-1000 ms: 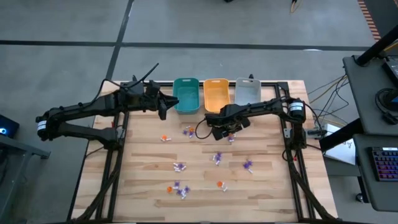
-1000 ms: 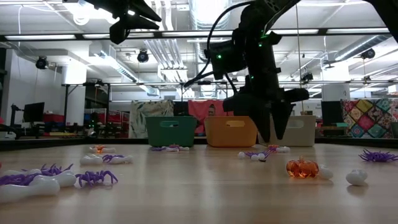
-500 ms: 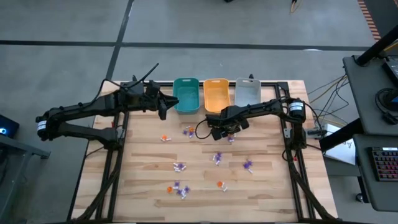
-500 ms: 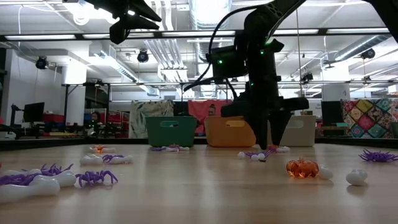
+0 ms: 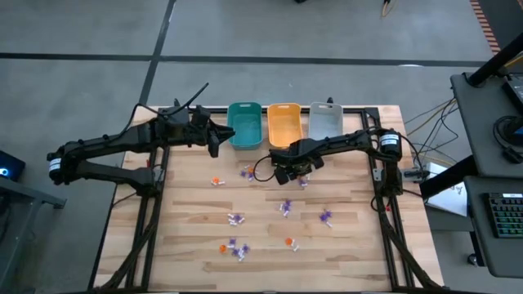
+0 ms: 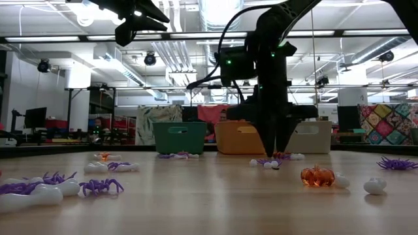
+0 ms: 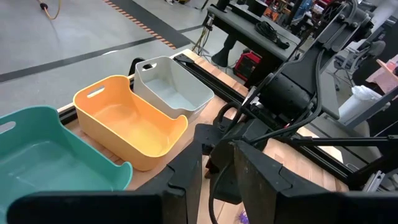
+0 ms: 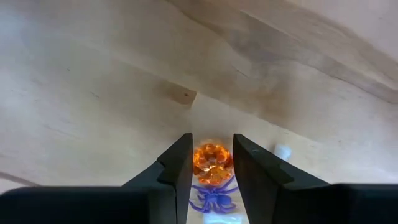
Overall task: Sort Halloween decoration
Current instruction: Put the orange pumpkin toy into the yellow bin
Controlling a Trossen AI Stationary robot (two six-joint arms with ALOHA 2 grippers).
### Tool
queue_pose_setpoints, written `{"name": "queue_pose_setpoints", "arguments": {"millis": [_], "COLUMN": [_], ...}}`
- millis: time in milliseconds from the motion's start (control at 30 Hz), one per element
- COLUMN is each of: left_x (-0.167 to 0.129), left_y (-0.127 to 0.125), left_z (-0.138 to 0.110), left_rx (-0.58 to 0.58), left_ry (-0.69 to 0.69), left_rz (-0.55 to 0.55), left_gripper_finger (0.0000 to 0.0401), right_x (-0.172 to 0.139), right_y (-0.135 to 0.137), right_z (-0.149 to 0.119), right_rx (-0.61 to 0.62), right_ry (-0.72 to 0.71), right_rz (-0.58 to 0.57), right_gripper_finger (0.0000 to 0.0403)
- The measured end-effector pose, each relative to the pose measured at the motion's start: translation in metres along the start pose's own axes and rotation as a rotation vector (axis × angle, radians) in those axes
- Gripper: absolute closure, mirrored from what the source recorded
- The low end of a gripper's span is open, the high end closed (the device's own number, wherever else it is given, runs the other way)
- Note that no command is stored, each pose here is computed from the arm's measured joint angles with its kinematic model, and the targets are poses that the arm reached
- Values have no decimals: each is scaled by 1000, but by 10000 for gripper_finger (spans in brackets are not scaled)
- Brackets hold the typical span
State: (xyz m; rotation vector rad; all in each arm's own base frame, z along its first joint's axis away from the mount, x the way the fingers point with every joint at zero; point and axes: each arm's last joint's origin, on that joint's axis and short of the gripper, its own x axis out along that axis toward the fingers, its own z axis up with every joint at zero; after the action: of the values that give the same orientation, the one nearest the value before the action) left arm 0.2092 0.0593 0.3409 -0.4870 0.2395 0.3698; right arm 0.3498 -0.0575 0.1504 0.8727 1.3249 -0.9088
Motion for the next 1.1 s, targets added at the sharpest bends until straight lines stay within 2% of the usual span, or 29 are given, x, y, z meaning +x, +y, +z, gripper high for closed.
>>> {"name": "queue_pose_setpoints", "arguments": {"millis": [300,567,900,1100], "left_x": [0,0,0,0], "left_y": [0,0,0,0], "left_z": [0,0,0,0], "left_rx": [6,7,7,7], "left_ry": [1,1,1,1], "left_rz": [0,0,1,0], "left_gripper_finger": [324,324,324,324], "right_x": [-14,-5,4,5], "right_y": [0,0,-3,-1], "right_z": [4,2,0,1], "right_rx": [5,3,15,21], "right_ry": [65,75,76,65], "right_rz": [11,23,20,43], "right_gripper_finger": [247,207,220,245]}}
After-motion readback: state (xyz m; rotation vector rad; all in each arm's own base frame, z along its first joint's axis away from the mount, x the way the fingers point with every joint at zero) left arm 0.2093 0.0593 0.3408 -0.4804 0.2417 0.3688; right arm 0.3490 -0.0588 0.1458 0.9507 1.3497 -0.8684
